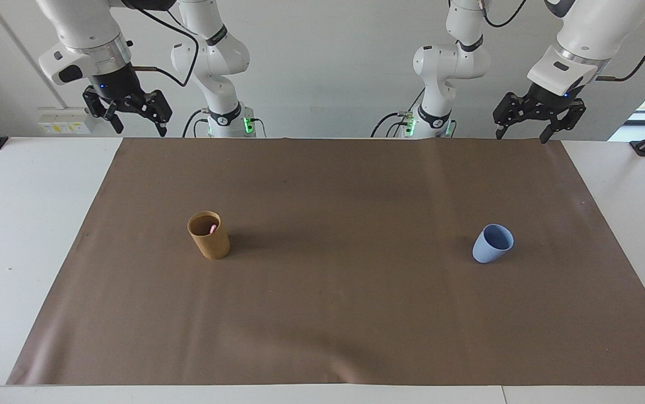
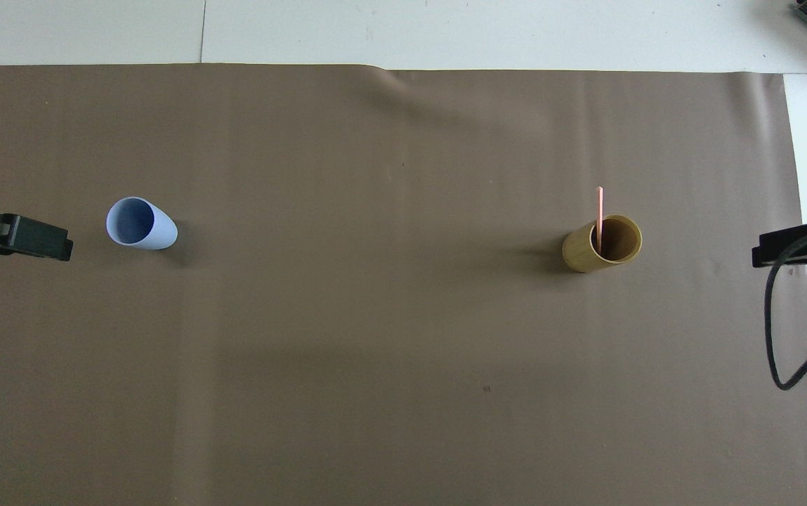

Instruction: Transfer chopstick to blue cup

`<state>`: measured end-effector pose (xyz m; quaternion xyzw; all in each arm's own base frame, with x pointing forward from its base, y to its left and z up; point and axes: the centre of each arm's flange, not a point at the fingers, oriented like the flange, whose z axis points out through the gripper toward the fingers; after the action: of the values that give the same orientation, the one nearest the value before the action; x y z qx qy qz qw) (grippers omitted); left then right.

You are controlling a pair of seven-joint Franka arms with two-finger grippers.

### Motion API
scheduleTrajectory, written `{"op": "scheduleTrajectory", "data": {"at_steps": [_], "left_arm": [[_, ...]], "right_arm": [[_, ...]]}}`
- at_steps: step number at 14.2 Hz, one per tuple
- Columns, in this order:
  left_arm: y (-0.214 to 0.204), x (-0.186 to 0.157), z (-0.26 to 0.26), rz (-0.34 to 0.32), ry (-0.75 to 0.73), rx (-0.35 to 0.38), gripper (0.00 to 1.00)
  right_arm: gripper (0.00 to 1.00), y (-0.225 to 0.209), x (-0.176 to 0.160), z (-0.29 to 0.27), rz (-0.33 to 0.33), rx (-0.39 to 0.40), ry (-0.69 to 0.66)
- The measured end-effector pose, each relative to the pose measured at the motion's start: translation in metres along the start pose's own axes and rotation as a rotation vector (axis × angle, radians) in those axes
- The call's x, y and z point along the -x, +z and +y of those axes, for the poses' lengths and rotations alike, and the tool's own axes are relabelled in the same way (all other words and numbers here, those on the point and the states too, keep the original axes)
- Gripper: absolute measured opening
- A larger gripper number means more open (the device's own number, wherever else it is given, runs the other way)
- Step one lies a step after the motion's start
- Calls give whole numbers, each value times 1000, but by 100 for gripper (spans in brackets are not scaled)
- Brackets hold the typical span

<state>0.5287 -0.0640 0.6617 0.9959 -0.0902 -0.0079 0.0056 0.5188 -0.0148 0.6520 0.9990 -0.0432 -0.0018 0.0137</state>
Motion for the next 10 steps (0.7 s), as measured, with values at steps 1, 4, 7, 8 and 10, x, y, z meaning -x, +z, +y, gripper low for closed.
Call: {"op": "scheduleTrajectory", "data": {"at_steps": [1, 4, 7, 8, 10], "left_arm": [[0, 0, 0, 0, 0, 0, 100], [0, 0, 0, -1, 0, 0, 100], [0, 0, 0, -1, 0, 0, 100], [0, 0, 0, -2, -1, 0, 100], [1, 2, -2, -13, -3, 1, 100]], "right_arm": [[100, 0, 0, 0, 0, 0, 0], [100, 0, 0, 0, 0, 0, 0], [100, 0, 0, 0, 0, 0, 0], [100, 0, 0, 0, 0, 0, 0], [100, 0, 0, 0, 0, 0, 0]]}}
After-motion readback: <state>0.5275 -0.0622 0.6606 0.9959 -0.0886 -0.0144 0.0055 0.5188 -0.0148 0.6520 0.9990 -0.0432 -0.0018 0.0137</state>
